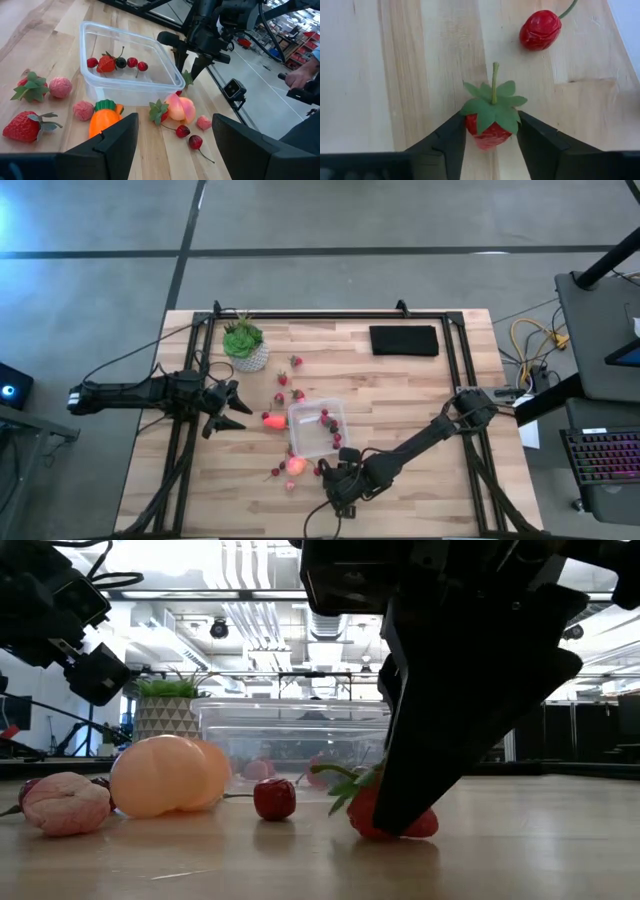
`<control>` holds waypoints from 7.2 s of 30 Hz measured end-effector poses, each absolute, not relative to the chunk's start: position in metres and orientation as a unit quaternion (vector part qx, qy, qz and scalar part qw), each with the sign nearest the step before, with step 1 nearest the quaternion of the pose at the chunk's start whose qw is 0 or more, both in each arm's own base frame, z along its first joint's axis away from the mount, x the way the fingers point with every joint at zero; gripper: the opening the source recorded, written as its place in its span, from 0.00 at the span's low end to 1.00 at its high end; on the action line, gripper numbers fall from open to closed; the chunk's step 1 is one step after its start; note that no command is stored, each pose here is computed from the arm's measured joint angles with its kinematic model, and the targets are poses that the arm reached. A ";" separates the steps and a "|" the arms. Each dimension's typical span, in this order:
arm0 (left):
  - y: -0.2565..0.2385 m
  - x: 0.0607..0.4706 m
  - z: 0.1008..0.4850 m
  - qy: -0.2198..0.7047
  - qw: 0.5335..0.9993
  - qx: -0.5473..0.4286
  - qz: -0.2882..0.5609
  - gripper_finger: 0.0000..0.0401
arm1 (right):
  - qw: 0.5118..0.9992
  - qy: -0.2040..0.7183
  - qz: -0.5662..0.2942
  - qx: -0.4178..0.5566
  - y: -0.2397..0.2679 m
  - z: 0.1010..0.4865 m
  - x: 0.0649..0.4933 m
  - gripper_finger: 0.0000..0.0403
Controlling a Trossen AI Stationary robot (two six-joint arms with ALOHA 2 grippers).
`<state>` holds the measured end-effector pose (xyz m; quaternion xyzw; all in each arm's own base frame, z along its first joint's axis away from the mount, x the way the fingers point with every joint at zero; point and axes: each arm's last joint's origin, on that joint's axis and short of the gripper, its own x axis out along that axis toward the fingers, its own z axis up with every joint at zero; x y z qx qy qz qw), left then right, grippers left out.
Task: Pick and placing Produce into tupperware
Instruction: Put the strawberry into the transparent container, then put the red cherry into the transparent container
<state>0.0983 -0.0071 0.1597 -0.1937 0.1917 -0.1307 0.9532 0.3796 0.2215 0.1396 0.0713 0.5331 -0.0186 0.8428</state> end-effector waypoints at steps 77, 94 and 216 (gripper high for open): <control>-0.007 0.098 0.160 0.192 0.953 -0.194 -0.131 0.60 | 0.853 0.466 -0.131 0.195 0.210 0.148 0.399 0.61; -0.007 0.098 0.160 0.192 0.953 -0.194 -0.131 0.60 | 0.868 0.428 -0.126 0.220 0.211 0.146 0.409 0.57; -0.007 0.098 0.160 0.191 0.953 -0.194 -0.131 0.60 | 0.758 0.479 -0.346 0.277 0.217 0.143 0.466 0.56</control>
